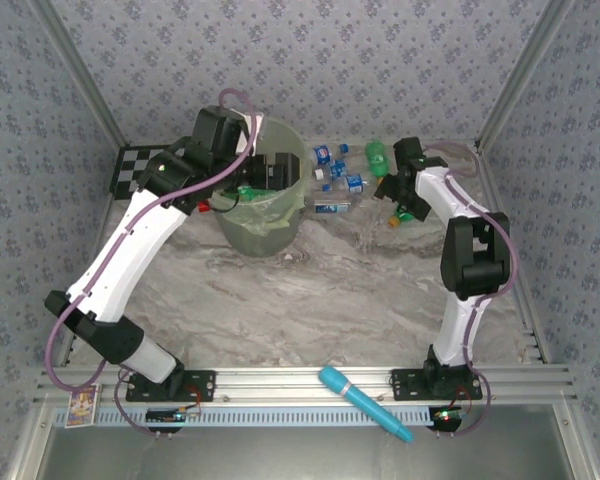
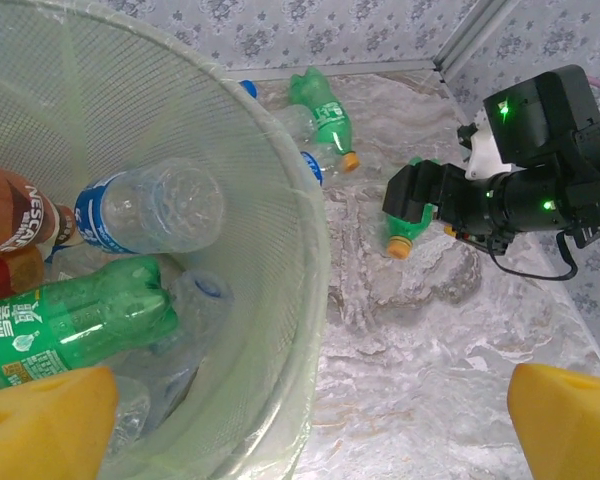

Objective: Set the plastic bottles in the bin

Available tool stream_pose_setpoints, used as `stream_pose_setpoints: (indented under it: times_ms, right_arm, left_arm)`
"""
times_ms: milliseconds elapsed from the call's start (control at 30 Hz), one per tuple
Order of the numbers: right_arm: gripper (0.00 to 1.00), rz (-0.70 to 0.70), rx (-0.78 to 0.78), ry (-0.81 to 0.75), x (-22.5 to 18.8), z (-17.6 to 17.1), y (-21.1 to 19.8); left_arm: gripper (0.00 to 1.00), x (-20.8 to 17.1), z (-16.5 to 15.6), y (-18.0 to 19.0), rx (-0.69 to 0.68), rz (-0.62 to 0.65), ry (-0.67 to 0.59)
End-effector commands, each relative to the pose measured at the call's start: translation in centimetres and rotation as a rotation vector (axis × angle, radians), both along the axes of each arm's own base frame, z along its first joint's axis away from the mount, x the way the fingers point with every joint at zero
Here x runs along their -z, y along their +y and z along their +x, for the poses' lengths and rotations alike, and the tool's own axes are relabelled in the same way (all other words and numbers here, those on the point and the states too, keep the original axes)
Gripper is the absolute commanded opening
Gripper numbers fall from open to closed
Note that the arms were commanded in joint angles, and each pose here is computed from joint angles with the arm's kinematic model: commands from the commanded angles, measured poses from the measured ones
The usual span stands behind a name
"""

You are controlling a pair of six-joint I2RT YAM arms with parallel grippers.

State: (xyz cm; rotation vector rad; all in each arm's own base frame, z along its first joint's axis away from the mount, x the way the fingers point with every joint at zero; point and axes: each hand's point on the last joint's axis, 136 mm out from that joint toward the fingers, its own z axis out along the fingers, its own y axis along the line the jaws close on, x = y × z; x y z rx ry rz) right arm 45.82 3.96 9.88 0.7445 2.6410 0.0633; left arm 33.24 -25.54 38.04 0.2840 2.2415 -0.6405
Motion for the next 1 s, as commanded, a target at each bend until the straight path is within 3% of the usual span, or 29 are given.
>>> stream_pose_setpoints:
  times_ms: [0, 400, 600, 733, 967]
  right_arm:
    - [0.93, 0.033, 0.014, -0.003, 0.4, 1.1, 0.1]
    - [0.92, 0.032, 0.121, 0.072, 4.1, 1.4, -3.5]
    - [0.87, 0.075, 0.126, 0.093, 6.0, 2.4, -4.4]
    - [0.73, 0.08, 0.124, 0.095, 6.5, 2.8, -4.4]
    - [0.56, 0.051, 0.119, 0.084, 6.0, 2.5, -4.4]
  left_arm:
    - [1.0, -1.1, -0.2, -0.2, 0.01, -0.009, -0.019]
    - [1.0, -0.7, -0.2, -0.4, 0.014, -0.004, -0.006]
    - [1.0, -1.9, -0.3, -0.4, 0.016, -0.019, -0.027]
    - [1.0, -1.8, -0.3, -0.2, 0.008, -0.01, -0.023]
    - [1.0, -1.7, -0.6, 0.2, -0.01, -0.004, -0.024]
